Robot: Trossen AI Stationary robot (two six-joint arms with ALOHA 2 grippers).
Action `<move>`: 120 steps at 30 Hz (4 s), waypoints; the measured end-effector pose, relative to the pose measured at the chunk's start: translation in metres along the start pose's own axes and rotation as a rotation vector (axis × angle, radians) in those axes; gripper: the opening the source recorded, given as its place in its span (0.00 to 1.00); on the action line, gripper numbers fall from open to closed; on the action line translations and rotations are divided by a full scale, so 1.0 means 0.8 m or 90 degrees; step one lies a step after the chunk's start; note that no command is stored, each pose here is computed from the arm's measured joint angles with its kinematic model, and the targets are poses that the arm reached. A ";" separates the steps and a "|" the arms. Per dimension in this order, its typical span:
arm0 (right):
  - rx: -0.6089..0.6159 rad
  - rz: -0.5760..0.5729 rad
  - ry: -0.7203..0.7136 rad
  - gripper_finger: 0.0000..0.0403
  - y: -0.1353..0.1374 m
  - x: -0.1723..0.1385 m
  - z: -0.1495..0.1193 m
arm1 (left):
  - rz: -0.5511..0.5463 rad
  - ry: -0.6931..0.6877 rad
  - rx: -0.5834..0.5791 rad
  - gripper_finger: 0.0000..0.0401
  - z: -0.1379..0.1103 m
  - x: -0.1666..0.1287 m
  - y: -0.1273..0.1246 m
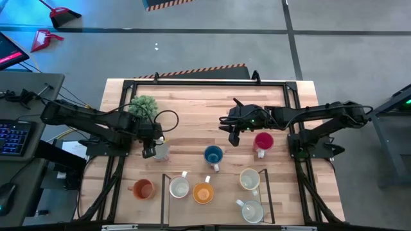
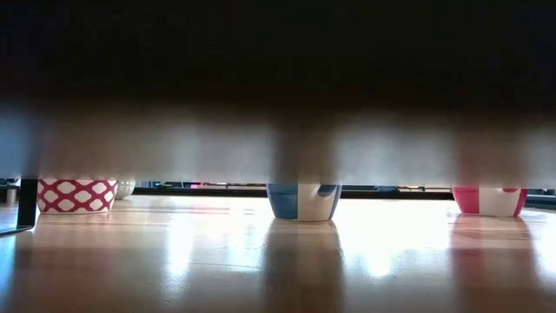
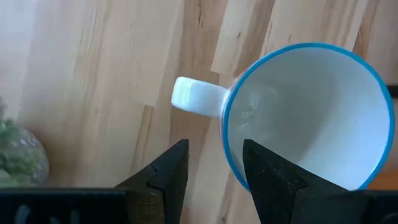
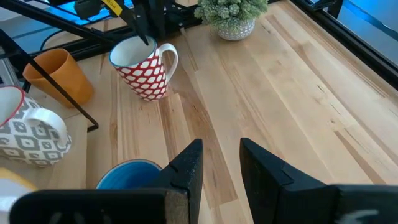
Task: Place coffee mugs
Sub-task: Put the red pattern mug on the shelf
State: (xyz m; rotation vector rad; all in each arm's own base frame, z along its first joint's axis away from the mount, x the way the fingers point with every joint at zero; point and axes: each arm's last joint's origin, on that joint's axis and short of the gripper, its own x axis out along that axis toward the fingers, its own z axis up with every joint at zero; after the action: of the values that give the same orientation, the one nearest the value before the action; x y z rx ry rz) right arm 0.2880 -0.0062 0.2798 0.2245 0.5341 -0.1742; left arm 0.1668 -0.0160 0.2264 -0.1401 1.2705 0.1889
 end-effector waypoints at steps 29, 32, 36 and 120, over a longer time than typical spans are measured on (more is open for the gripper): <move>0.002 0.028 -0.015 0.21 0.001 0.000 0.004 | -0.002 -0.019 0.070 0.36 0.007 0.003 -0.002; 0.002 0.022 -0.013 0.21 0.001 0.000 0.003 | 0.004 0.006 0.071 0.36 0.009 0.011 -0.004; 0.002 0.017 -0.013 0.21 0.001 0.000 0.003 | 0.016 0.047 0.075 0.36 0.013 0.025 -0.007; -0.016 0.006 0.098 0.21 -0.003 -0.001 -0.017 | -0.059 -0.155 0.320 0.02 0.149 -0.138 -0.301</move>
State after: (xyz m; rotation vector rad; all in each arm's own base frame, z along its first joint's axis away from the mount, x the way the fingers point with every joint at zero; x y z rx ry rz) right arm 0.2798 -0.0049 0.2683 0.2162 0.6873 -0.1423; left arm 0.2990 -0.2333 0.3667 0.2495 1.0313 -0.1906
